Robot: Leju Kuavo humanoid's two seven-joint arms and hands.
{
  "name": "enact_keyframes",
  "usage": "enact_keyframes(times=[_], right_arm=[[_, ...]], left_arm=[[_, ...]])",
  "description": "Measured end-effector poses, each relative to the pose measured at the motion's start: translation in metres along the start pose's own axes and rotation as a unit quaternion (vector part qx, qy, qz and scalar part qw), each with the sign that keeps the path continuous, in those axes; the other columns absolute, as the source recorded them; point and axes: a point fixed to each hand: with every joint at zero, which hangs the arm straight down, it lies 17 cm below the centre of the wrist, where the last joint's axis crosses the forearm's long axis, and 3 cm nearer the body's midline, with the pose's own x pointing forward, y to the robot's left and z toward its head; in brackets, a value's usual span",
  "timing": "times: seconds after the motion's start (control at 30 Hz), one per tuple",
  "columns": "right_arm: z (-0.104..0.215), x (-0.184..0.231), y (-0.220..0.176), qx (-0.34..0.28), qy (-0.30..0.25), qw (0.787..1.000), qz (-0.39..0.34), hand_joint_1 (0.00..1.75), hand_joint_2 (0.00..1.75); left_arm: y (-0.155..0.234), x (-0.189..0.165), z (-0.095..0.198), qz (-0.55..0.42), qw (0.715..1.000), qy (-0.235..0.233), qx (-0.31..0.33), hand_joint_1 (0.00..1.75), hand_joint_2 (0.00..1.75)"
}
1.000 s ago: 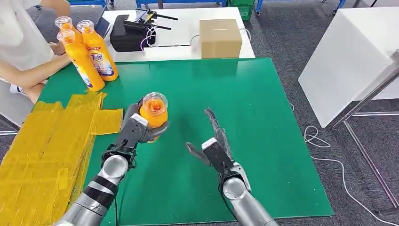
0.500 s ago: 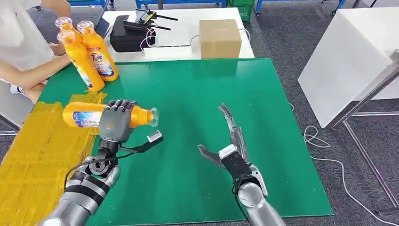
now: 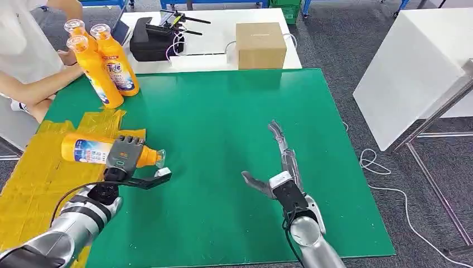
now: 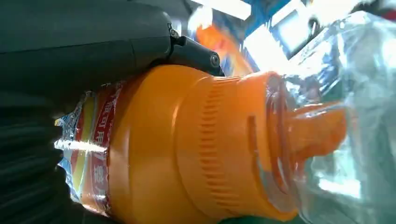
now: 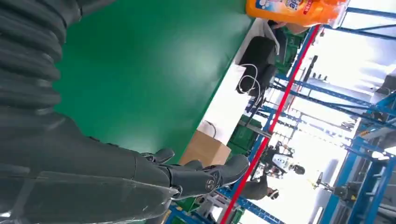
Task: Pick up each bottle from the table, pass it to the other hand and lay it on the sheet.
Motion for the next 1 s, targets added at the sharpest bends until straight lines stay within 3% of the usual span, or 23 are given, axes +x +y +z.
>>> enact_keyframes(times=[0.07, 0.1, 0.13, 0.27, 0.63, 1.0], right_arm=[[0.002, -0.002, -0.001, 0.001, 0.002, 1.000, 0.001, 0.00, 1.75], [0.002, -0.002, -0.002, 0.000, 0.002, 1.000, 0.001, 0.00, 1.75], [0.002, -0.002, -0.003, 0.000, 0.002, 1.000, 0.000, 0.00, 1.75], [0.006, -0.005, -0.006, 0.000, 0.004, 1.000, -0.001, 0.00, 1.75], [0.008, -0.006, -0.009, 0.000, 0.005, 1.000, 0.001, 0.00, 1.75], [0.008, -0.006, -0.009, -0.001, 0.005, 1.000, 0.003, 0.00, 1.75]], left_arm=[[-0.015, -0.017, 0.003, 0.007, 1.000, 0.017, -0.025, 1.75, 1.75], [-0.020, -0.026, 0.004, 0.012, 0.999, 0.025, -0.033, 0.07, 1.75], [-0.023, -0.034, 0.005, 0.019, 0.999, 0.034, -0.037, 0.00, 1.75], [-0.030, -0.056, 0.014, 0.047, 0.996, 0.065, -0.025, 0.00, 1.75], [-0.036, -0.073, 0.024, 0.068, 0.992, 0.101, -0.014, 0.00, 1.75], [-0.040, -0.059, 0.025, 0.166, 0.981, 0.096, -0.016, 0.00, 1.75]])
